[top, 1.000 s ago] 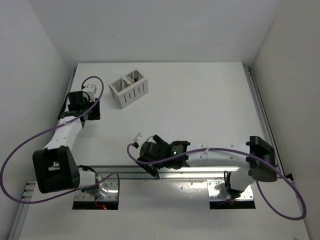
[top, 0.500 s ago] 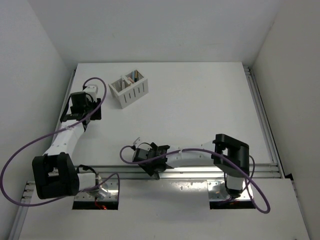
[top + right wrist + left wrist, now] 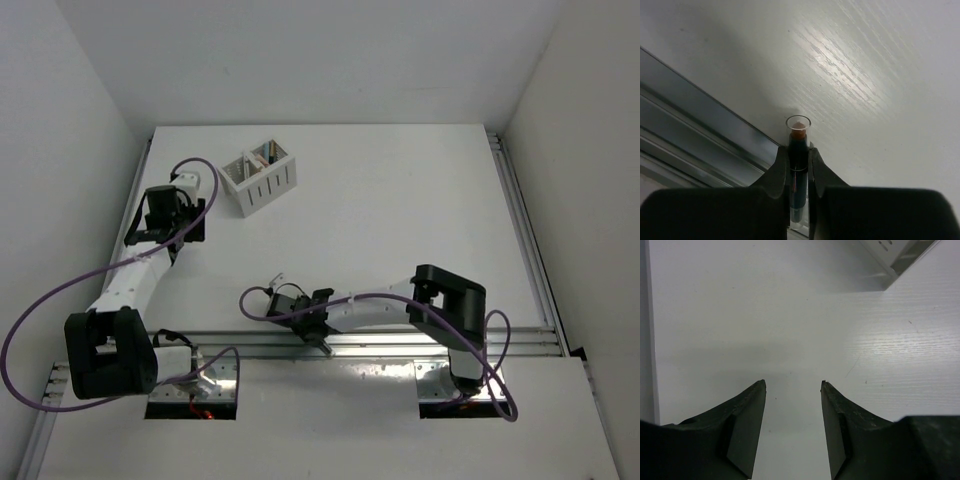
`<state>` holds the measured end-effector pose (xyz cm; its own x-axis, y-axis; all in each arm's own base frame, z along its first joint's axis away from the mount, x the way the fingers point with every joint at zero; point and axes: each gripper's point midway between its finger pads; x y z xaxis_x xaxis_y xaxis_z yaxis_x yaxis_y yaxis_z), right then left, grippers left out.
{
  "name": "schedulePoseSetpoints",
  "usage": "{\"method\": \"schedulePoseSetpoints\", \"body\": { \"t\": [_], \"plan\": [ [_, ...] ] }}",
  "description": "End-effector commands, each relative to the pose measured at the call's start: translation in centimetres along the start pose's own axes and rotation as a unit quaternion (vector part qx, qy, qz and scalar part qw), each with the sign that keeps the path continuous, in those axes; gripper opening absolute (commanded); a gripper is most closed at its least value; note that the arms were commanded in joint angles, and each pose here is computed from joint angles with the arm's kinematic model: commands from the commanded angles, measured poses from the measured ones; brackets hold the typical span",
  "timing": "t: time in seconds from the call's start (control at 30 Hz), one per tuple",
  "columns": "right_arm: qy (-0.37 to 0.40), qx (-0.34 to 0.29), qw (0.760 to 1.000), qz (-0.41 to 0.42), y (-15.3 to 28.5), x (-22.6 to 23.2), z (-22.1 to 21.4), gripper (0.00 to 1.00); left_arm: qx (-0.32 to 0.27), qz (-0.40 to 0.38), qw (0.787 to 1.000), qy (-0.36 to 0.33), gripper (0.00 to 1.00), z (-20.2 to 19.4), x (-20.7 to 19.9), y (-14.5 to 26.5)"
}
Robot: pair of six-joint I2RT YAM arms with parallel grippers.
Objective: Organize the makeup
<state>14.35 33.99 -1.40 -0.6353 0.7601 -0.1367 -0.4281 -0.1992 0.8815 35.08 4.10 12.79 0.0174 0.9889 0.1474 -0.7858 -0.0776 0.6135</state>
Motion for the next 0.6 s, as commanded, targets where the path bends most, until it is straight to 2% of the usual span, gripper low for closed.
{"method": "schedulePoseSetpoints", "body": {
  "t": [0.0,0.1,0.13,0.23,0.27,0.3,0.33,0.4,0.47,0.5,0.53,0.57],
  "plan": [
    [-0.009,-0.028,0.999,0.012,1.4,-0.5,1.8,0.0,-0.027,0.012,1.0,-0.007,0.54,1.4,0.4,0.6],
    [-0.002,-0.071,0.997,0.039,3.7,-0.1,5.0,0.0,-0.027,0.012,1.0,-0.007,0.54,1.4,0.4,0.6],
    [0.022,-0.097,0.994,0.055,5.2,-0.1,6.9,0.0,-0.027,0.012,1.0,-0.007,0.54,1.4,0.4,0.6],
    [0.021,-0.192,0.975,0.109,9.9,-0.8,13.5,0.0,-0.024,0.004,1.0,-0.012,0.54,1.2,0.1,0.4],
    [0.004,-0.252,0.957,0.141,11.6,-0.3,17.0,0.0,-0.02,0.002,1.0,-0.008,0.54,0.7,0.3,0.3],
    [-0.008,-0.292,0.944,0.153,13.4,-1.9,19.2,0.0,-0.019,0.006,1.0,-0.004,0.54,0.6,0.7,0.3],
    [-0.034,-0.38,0.91,0.162,15.7,-3.5,23.9,0.0,-0.019,0.007,1.0,0.0,0.54,0.6,1.0,0.3],
    [-0.061,-0.436,0.89,0.119,15.1,-8.8,27.5,0.0,-0.018,0.011,1.0,0.003,0.54,0.5,1.4,0.3],
    [-0.047,-0.561,0.822,0.087,19.0,-11.7,32.9,0.0,-0.014,0.007,1.0,0.001,0.54,0.0,1.5,0.3],
    [-0.041,-0.554,0.828,0.076,15.6,-11.7,33.5,0.0,-0.013,0.013,1.0,0.005,0.54,-0.1,1.9,0.3],
    [-0.047,-0.618,0.783,0.06,18.6,-13.6,36.7,0.0,-0.012,0.018,1.0,0.009,0.54,-0.2,2.4,0.3],
    [-0.05,-0.644,0.762,0.056,17.7,-14.3,38.1,0.0,-0.008,0.012,1.0,0.01,0.54,-0.4,2.2,0.1]
  ]
}}
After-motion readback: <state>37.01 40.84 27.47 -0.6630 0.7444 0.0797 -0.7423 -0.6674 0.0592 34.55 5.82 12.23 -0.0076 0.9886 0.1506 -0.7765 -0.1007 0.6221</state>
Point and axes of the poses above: each gripper's point midway between its finger pads, its own y axis back along the fingers, its own x axis along the line the jaws close on, z = x × y, and after that the axes turned 2 degrees about -y, right-handed
